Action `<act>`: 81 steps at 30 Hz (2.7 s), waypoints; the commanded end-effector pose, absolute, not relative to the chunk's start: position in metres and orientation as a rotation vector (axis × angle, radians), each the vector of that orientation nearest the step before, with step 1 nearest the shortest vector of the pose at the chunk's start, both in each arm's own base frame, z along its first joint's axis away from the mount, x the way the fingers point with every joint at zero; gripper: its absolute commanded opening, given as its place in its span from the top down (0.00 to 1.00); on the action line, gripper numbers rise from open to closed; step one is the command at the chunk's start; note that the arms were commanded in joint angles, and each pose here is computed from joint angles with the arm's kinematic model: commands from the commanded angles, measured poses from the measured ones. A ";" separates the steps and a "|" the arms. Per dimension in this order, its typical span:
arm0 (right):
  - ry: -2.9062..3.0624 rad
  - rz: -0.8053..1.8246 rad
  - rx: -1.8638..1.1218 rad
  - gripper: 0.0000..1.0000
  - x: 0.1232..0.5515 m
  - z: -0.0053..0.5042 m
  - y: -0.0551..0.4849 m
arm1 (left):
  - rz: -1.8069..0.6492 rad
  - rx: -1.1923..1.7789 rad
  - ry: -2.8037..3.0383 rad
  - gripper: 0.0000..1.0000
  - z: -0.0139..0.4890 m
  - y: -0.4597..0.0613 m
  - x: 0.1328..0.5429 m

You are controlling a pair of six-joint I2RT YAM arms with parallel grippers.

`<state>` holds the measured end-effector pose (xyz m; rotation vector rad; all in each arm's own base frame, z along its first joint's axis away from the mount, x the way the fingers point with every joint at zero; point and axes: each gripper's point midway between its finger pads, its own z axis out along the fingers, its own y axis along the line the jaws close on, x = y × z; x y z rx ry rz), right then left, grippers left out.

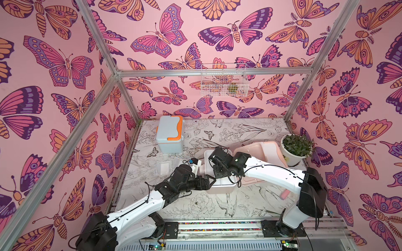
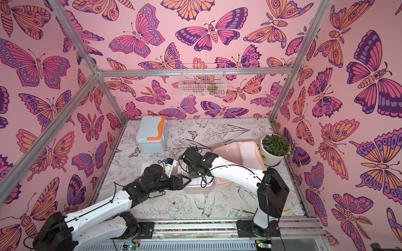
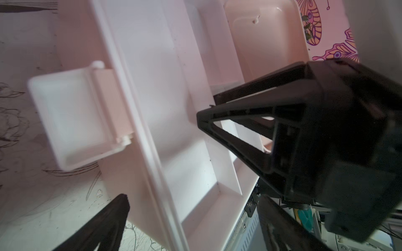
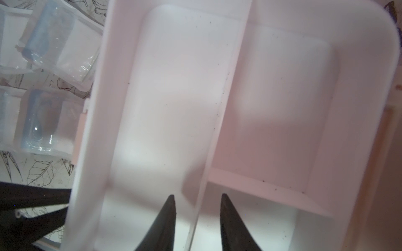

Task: Open first aid kits and take out gauze
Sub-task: Pick up the compartment layer from the first aid kit, then place the compartment layer in the first aid kit.

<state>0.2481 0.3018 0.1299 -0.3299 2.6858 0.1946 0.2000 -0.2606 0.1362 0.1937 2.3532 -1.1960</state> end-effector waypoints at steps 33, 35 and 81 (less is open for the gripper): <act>2.666 0.040 -0.171 1.00 0.240 0.139 0.306 | -1.140 0.112 2.332 0.14 0.125 -0.236 0.182; 2.658 0.040 -0.171 1.00 0.239 0.142 0.307 | -1.136 0.114 2.336 0.14 0.125 -0.235 0.181; 1.811 0.840 -0.187 1.00 0.172 0.339 0.157 | -1.143 0.298 1.818 0.00 0.293 -0.189 0.154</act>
